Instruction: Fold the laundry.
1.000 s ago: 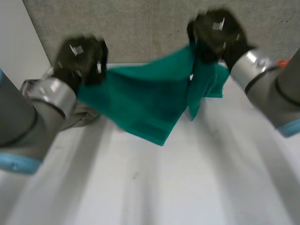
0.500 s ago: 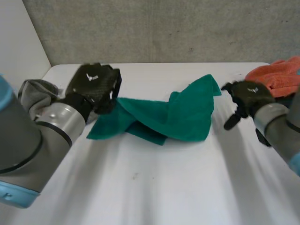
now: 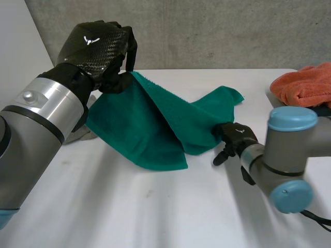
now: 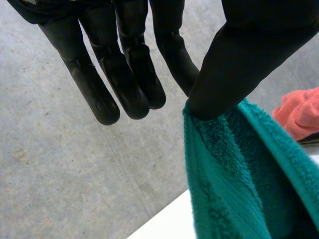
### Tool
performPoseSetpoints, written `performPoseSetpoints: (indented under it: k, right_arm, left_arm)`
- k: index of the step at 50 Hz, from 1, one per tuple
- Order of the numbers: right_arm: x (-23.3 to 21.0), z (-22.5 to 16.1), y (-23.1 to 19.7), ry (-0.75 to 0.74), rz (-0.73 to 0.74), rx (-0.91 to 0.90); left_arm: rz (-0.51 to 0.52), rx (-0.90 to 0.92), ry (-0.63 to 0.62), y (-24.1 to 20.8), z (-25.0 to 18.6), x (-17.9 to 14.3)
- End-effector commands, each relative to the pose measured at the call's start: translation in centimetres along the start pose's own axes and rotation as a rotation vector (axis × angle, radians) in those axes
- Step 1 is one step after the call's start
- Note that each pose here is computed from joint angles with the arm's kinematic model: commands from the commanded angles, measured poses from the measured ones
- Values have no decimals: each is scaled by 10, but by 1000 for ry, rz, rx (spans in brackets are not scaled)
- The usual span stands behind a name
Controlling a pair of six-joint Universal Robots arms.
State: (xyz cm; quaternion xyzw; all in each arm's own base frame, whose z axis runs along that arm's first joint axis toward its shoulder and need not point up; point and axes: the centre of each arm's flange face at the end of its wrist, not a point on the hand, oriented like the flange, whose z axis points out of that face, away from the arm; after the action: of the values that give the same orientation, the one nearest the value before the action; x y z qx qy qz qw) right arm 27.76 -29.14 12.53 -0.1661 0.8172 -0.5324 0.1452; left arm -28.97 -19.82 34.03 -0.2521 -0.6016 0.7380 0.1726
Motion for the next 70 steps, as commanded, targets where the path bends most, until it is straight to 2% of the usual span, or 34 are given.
performPoseSetpoints:
  k: [1,9,24,31,35,40,42,48,51,55,59,63,65,67,69,70]
  right_arm:
    - [-17,20,2,4,23,39]
    - [-26,29,-3,1,89,93]
    - [-58,31,6,-109,64,66]
    - [-66,40,2,-124,63,113]
    - [-49,41,-18,-90,72,148]
    - [-8,16,-74,-22,31,207]
    - [3,3,-93,-12,-17,228]
    - [31,-64,-175,0,-289,368]
    - [43,-88,-193,28,-381,332]
    - [51,-95,-189,1,-428,205]
    - [50,-81,-173,-38,-482,117]
    - [54,-56,-159,-36,-493,74]
    - [54,-45,-159,-27,-490,86]
    - [57,-26,-172,15,-487,172]
    - [61,-16,-187,60,-480,266]
    - [66,-9,-207,116,-465,376]
  left_arm:
    - [-12,15,-7,-8,-5,1]
    - [-17,8,-46,-7,-5,-7]
    - [-39,26,-83,-14,-5,-20]
    - [-39,19,-90,-12,-5,-22]
    - [-41,17,-110,-11,-4,-27]
    - [-34,25,-152,-14,-3,-43]
    - [-27,29,-164,-15,-2,-49]
    - [-8,-8,-166,-4,3,-71]
    - [-13,-70,-119,10,5,-71]
    - [-9,-207,-49,47,15,-68]
    - [25,-316,-7,86,31,-66]
    - [80,-320,-33,107,61,-76]
    - [103,-286,-56,105,75,-82]
    - [132,-204,-93,94,97,-90]
    - [149,-111,-121,73,110,-95]
    - [165,-11,-145,50,119,-99]
